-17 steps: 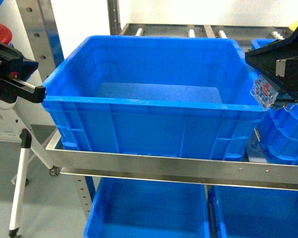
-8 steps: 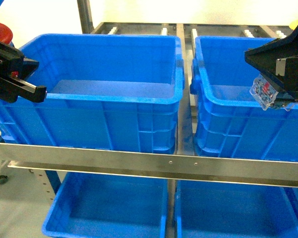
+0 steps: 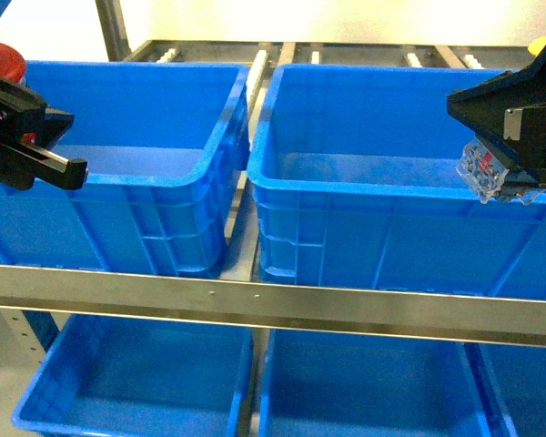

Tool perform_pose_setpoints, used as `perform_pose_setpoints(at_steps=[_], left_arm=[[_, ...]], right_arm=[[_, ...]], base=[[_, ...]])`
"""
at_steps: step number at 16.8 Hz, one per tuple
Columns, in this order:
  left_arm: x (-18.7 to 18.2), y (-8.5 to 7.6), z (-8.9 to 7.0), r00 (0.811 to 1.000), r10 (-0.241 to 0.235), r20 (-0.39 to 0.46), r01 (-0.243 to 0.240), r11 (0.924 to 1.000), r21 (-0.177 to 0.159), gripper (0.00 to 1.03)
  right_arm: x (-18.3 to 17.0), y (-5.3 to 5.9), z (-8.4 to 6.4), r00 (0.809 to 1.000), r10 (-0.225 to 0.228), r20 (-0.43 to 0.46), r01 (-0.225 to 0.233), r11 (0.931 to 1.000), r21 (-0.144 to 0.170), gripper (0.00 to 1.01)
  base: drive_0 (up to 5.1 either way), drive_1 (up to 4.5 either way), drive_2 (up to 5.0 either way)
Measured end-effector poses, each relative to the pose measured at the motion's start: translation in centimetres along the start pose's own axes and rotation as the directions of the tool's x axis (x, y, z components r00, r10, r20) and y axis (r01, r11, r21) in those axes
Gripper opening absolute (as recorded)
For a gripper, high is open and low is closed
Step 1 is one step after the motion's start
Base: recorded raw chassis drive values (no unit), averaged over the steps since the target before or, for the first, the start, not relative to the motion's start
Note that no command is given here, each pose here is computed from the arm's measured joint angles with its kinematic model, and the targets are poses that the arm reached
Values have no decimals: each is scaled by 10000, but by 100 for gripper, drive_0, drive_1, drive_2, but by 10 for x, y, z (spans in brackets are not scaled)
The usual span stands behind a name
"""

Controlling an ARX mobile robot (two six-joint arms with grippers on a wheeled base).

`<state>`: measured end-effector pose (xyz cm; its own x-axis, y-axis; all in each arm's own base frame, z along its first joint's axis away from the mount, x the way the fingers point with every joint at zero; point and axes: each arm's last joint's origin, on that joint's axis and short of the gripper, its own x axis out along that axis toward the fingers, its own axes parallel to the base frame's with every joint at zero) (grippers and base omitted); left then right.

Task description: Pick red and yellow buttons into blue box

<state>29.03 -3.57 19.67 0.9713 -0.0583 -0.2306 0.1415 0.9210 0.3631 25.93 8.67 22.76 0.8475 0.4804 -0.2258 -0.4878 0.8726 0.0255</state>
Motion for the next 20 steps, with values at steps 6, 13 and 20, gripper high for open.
perform_pose_setpoints(at_steps=[6,13,20], left_arm=[[0,0,0,10000,0,0,0,10000,0,25],[0,0,0,10000,-2,5,2,10000,0,25],[0,-1,0,10000,-64,21,64,10000,10,25]], right_arm=[[0,0,0,10000,0,11,0,10000,-2,29],[0,0,0,10000,0,-11,0,10000,2,29],[0,-2,0,10000,-94,-18,94,10000,16,29]], base=[[436,-205,-205],[341,17,-367],[62,30,-24]])
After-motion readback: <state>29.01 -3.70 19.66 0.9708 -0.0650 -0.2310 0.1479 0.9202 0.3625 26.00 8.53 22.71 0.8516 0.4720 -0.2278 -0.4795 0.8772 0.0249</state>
